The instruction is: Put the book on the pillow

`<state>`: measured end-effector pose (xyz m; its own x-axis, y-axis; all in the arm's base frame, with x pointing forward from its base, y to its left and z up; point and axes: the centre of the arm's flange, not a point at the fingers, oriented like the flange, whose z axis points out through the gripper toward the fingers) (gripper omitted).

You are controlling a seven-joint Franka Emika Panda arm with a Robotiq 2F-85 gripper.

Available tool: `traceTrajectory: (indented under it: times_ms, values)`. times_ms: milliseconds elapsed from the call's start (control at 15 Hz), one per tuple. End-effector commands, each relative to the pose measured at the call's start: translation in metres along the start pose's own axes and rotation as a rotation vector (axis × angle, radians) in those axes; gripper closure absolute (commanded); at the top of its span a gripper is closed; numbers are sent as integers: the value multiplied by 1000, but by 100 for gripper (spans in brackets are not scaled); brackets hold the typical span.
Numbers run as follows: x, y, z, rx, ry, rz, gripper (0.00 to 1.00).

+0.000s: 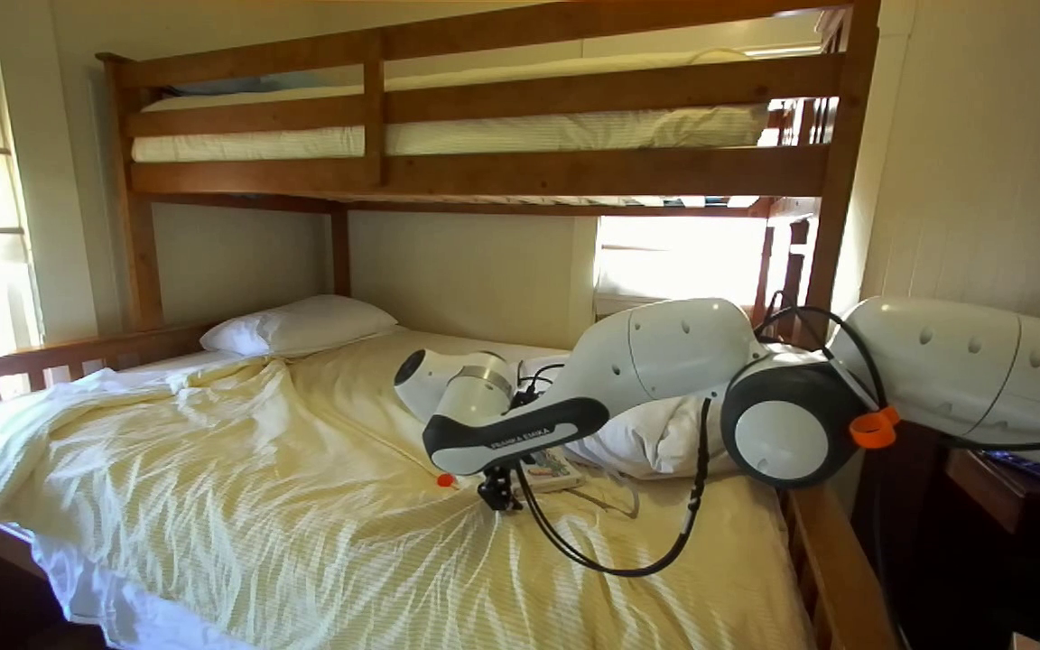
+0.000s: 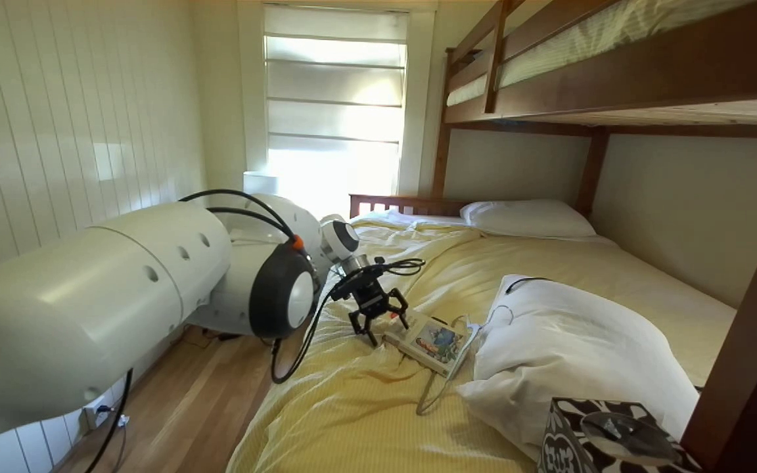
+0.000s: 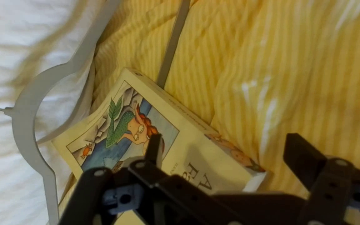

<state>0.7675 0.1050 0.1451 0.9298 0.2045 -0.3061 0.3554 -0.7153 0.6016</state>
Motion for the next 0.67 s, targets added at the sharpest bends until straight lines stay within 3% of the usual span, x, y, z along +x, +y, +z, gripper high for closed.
traceTrajectory:
  times_ms: [0, 333, 600]
  values:
    - [0, 1, 1, 0, -5, 8, 0]
    - [7, -4, -1, 13, 84, 78, 0]
    - [12, -4, -1, 7, 92, 100, 0]
